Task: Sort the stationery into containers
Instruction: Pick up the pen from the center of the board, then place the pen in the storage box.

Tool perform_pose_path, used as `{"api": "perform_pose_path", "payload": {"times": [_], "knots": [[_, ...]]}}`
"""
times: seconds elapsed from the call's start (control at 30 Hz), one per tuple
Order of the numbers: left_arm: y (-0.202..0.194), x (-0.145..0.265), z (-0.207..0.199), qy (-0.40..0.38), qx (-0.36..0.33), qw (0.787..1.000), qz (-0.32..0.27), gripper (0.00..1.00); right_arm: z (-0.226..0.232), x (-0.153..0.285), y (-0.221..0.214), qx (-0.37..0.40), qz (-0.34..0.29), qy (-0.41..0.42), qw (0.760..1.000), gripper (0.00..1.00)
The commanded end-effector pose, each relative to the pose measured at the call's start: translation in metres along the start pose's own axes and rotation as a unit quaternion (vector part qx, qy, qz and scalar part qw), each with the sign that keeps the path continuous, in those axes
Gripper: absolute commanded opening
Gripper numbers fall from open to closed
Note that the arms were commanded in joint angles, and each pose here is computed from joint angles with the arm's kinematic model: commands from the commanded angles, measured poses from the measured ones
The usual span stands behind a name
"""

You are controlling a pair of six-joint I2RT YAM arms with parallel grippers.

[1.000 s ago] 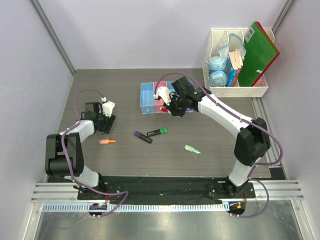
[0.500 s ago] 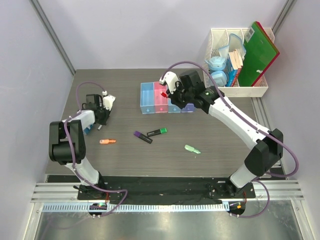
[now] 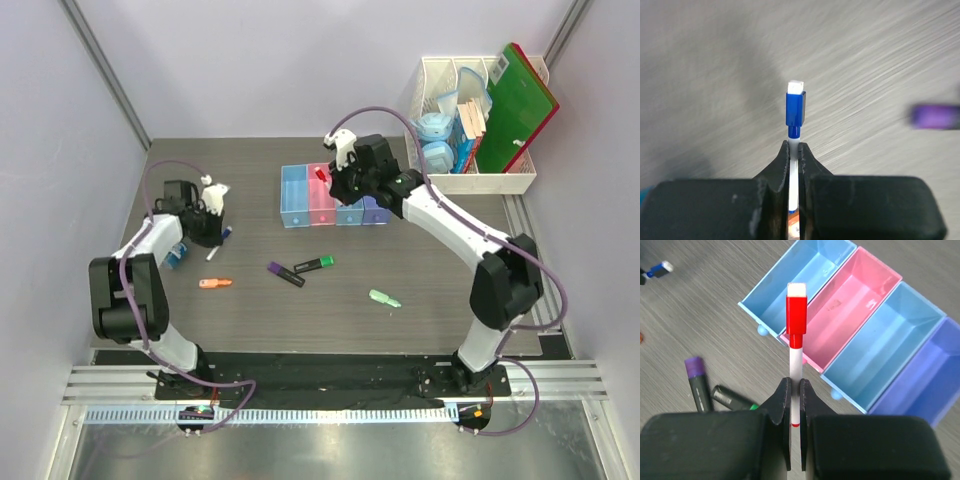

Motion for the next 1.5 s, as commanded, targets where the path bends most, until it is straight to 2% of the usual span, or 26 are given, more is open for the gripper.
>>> {"api": "perform_pose_path", "payload": {"times": [0.0, 0.07, 0.1, 0.13, 0.2, 0.23, 0.47, 0.6, 0.8, 0.9, 1.0, 1.03, 1.13, 1.3, 1.47], "knots": [[0.085, 0.057, -0.015, -0.076, 0.017, 0.977, -0.198, 0.00, 0.006, -0.026, 0.025, -0.076, -0.047, 0.069, 0.994, 0.01], [0.106, 0.066, -0.021, -0.114, 0.022, 0.960, -0.253, 0.00, 0.006, -0.034, 0.028, -0.086, -0.053, 0.081, 0.992, 0.01], [0.116, 0.071, -0.024, -0.128, 0.047, 0.953, -0.269, 0.00, 0.002, -0.045, 0.026, -0.093, -0.055, 0.083, 0.991, 0.01], [0.132, 0.074, -0.023, -0.136, 0.033, 0.942, -0.306, 0.00, -0.001, -0.047, 0.032, -0.107, -0.059, 0.098, 0.988, 0.01], [0.149, 0.075, -0.030, -0.161, 0.056, 0.930, -0.326, 0.00, -0.009, -0.065, 0.028, -0.125, -0.047, 0.106, 0.985, 0.01], [0.160, 0.073, -0.029, -0.160, 0.041, 0.922, -0.349, 0.00, -0.010, -0.069, 0.034, -0.141, -0.049, 0.120, 0.982, 0.01], [0.191, 0.049, -0.064, -0.172, -0.004, 0.903, -0.395, 0.00, -0.030, -0.111, 0.027, -0.181, -0.029, 0.122, 0.975, 0.01], [0.202, 0.043, -0.076, -0.188, -0.001, 0.893, -0.408, 0.00, -0.050, -0.126, 0.025, -0.200, -0.028, 0.101, 0.974, 0.01], [0.210, 0.024, -0.074, -0.171, 0.027, 0.897, -0.407, 0.00, -0.066, -0.135, 0.012, -0.196, -0.019, 0.071, 0.978, 0.02], [0.210, 0.016, -0.076, -0.166, 0.034, 0.900, -0.401, 0.00, -0.067, -0.135, 0.008, -0.194, -0.014, 0.068, 0.979, 0.12], [0.212, 0.013, -0.078, -0.163, 0.031, 0.901, -0.400, 0.00, -0.067, -0.134, 0.004, -0.191, -0.007, 0.069, 0.979, 0.26], [0.212, 0.012, -0.079, -0.161, 0.031, 0.902, -0.399, 0.00, -0.066, -0.133, 0.006, -0.187, -0.009, 0.075, 0.980, 0.34], [0.214, 0.009, -0.080, -0.155, 0.030, 0.905, -0.394, 0.00, -0.063, -0.128, 0.011, -0.181, -0.010, 0.077, 0.980, 0.43], [0.220, 0.001, -0.081, -0.145, 0.036, 0.908, -0.391, 0.00, -0.061, -0.109, 0.022, -0.165, -0.021, 0.067, 0.984, 0.46], [0.227, -0.020, -0.085, -0.136, 0.041, 0.917, -0.374, 0.00, -0.056, -0.058, 0.046, -0.135, -0.050, 0.034, 0.989, 0.46]]}}
Point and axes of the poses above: each gripper's point midway between its finger pads, its own x axis back along the fingers, its own z axis along the line the jaws close on, y = z × x, the point moved 6 cm from there along x, back along the fingers, and after that the axes turned 15 degrees about -x, right-handed, at the moved point
